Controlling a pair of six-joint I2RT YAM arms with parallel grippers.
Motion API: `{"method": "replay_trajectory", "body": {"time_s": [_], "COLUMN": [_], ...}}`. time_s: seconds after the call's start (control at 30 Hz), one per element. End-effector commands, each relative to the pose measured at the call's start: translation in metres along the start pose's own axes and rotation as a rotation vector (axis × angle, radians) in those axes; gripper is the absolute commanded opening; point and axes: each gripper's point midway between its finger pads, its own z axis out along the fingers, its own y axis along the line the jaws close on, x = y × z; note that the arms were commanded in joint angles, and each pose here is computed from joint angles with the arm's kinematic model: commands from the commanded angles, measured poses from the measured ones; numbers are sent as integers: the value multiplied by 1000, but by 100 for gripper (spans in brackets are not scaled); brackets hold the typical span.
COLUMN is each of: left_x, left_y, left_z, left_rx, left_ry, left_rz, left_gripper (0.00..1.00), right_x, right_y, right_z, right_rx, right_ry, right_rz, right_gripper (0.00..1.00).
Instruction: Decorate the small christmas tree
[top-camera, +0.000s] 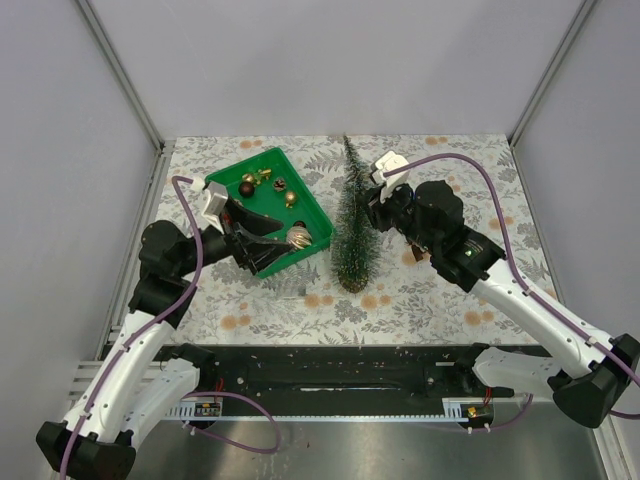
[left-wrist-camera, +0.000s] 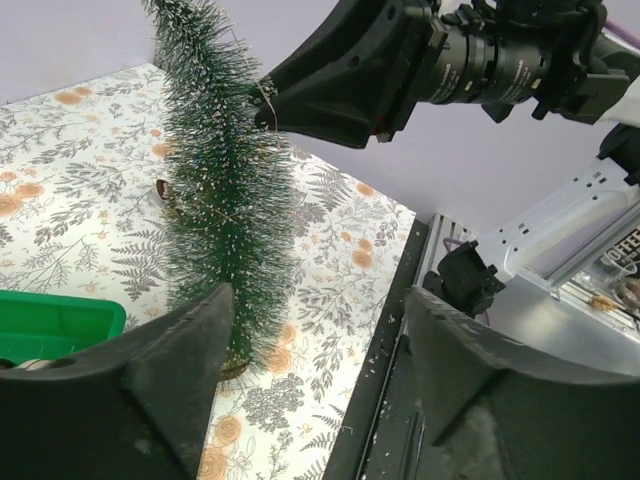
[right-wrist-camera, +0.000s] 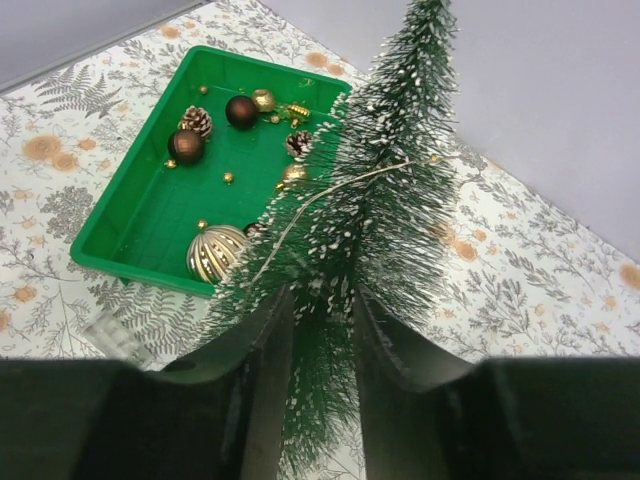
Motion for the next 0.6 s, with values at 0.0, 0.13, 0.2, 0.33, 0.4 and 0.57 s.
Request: {"method": "replay_trajectory", "body": {"time_s": [0.0,0.13,0.2,0.33,0.4,0.57], "left_x": [-19,-14,-12,-13,-8,-1], "left_y": [-1,6,9,19,27,36], "left_z": [-2,-2,-2,-2,-5,-9], "left_rx": [-38,-66,-76,-136,-179,-222], "left_ry": [-22,-5,-2,-7,7,19], "left_rz": [44,47,42,41,27,24], "left_gripper": [81,93,95,98,99,99], "right_x": [-23,-35,-42,-65,-77,-108], "right_y": [2,4,2,1,4,2], "right_z": [-8,-15,-22,-43,-53,-87], "right_rx": [-20,-32,-26,-34,-61,-70], "right_ry": [-56,-68,-82,-133,-156,-251], "right_rz": [65,90,99,128,143,173], "right_gripper": [46,58,62,72,76,86]}}
